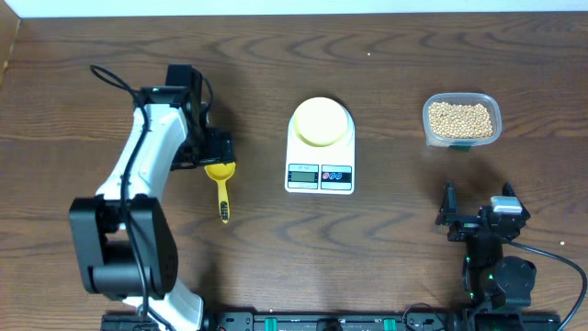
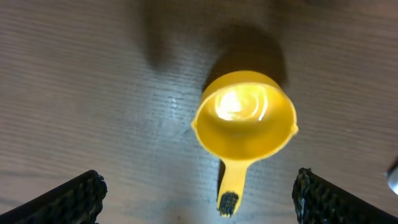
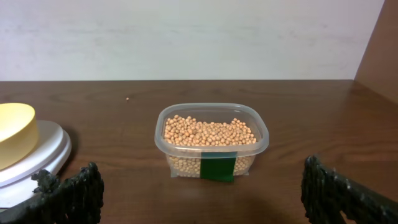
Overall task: Scoop item into bowl and weigh 50g on scale
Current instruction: 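Move the left gripper over the yellow scoop's bowl, then lower the left gripper and close it on the yellow scoop's rim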
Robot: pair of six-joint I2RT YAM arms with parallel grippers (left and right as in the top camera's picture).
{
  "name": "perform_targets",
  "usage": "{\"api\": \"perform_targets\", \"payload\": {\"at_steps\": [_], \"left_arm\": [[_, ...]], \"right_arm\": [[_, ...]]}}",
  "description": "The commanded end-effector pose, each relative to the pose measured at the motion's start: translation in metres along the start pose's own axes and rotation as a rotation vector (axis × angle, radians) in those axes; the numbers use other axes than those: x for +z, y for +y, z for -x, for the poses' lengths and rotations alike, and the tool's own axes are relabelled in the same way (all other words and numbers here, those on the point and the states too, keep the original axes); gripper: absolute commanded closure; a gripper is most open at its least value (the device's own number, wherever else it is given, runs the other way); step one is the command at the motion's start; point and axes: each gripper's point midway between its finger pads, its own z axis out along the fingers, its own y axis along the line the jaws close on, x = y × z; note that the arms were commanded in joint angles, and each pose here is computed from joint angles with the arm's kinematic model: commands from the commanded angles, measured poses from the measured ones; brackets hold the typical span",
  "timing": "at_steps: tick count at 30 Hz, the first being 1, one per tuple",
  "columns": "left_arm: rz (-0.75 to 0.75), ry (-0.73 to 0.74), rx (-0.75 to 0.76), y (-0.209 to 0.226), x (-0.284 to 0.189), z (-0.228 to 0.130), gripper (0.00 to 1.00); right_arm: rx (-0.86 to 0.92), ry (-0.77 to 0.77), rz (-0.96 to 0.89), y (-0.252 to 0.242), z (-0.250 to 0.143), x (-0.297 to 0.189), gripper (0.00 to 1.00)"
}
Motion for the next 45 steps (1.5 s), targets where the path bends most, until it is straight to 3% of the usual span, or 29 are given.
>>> {"api": "perform_targets", "payload": {"at_steps": [1, 45], "left_arm": [[0.009, 0.015, -0.015, 0.002, 0.01, 0.004, 0.02], [0.039, 0.025, 0.057, 0.007, 0.066, -0.006, 0.02]], "right_arm": [[0.017, -0.002, -0.001, 0.0, 0.0, 0.0, 0.01], [0.017, -0.002, -0.001, 0.0, 0.0, 0.0, 0.01]]}}
